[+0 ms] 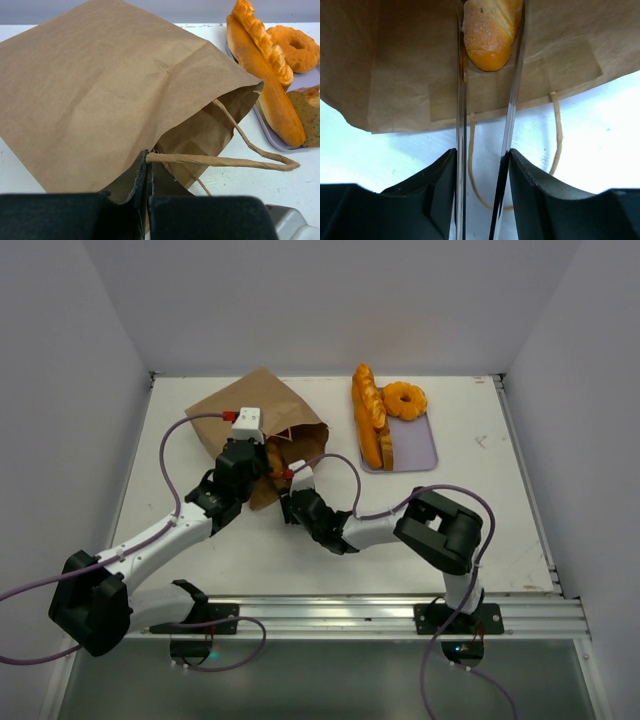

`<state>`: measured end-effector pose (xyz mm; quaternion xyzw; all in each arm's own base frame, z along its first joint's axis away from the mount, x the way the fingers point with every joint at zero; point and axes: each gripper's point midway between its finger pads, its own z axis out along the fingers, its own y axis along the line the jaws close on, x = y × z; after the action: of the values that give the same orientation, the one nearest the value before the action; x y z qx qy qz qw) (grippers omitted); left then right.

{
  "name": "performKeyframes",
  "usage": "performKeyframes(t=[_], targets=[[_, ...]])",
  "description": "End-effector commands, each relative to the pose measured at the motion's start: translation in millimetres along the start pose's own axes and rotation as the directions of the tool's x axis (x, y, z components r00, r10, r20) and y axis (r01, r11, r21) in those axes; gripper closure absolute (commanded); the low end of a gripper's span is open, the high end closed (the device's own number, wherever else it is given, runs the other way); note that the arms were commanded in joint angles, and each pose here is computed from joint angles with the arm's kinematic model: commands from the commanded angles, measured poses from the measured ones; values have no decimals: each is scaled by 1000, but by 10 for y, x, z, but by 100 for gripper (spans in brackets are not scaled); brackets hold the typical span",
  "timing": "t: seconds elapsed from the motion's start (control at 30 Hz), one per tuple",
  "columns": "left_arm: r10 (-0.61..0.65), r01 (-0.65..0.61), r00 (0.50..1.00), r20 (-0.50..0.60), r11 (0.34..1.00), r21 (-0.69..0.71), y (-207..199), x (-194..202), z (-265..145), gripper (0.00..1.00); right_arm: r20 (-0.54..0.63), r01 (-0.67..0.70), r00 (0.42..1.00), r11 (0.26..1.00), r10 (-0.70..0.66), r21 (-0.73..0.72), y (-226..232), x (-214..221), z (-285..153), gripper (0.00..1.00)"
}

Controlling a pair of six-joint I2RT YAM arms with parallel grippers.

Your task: Take the fake bread out of the paper bag

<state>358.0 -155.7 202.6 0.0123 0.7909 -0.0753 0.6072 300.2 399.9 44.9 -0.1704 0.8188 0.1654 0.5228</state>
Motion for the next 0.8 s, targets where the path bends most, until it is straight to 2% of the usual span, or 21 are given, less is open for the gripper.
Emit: performKeyframes(t=[0.0,0.07,0.23,0.77], targets=[[-18,18,998,56,1000,10,-28,-157,10,100,87,-52,995,998,50,22,-36,-375,-132,62],[-16,16,999,52,1000,9,-29,-142,18,100,88,-51,995,999,50,13,-36,-415,-177,66],[-15,14,999,46,1000,6,-29,-124,32,100,86,-52,995,999,53,-8,-37,-468,-276,84],[-4,4,1000,17,1000,5,-51,-46,94,100,54,-91,994,994,95,-66,-101,-444,-608,90]])
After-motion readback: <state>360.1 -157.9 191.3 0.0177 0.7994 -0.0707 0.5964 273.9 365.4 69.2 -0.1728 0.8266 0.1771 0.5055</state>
